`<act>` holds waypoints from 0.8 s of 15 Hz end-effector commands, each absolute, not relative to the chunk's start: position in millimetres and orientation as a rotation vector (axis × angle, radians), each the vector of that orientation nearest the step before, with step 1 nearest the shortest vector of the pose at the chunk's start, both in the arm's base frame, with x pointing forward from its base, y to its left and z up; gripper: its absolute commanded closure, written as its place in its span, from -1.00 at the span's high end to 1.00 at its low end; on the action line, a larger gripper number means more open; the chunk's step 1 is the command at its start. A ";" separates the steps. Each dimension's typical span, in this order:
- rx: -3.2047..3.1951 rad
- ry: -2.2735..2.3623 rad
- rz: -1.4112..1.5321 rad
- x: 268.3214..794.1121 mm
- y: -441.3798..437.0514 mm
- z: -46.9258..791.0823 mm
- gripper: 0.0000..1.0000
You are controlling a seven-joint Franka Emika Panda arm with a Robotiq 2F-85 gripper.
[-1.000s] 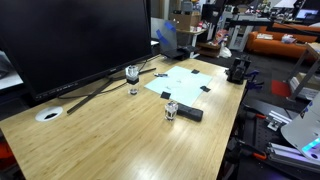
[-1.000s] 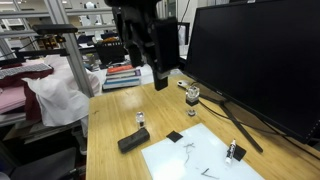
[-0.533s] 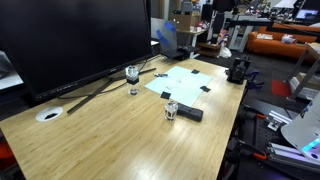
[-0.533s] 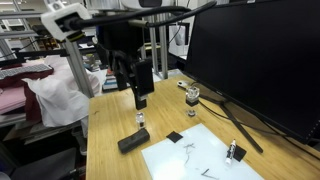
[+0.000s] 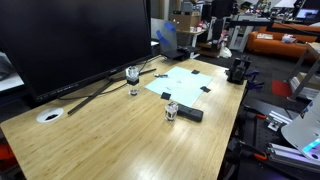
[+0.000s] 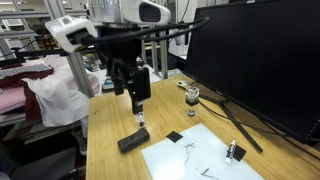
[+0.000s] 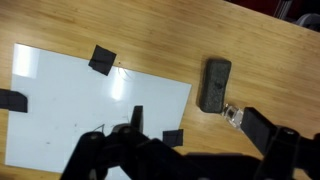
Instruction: Use the whiteboard eraser to erase the whiteboard on the desk
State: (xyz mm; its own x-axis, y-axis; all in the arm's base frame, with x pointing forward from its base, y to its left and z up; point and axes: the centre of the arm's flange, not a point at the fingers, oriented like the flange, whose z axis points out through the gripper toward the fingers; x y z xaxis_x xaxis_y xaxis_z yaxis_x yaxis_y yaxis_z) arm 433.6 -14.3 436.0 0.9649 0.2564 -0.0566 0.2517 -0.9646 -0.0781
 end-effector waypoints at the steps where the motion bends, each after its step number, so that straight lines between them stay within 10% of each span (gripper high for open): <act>1: -2.985 -0.557 0.292 439.4 15.0 398.4 1.00; 12: -2.951 -0.660 0.450 439.5 52.4 348.4 1.00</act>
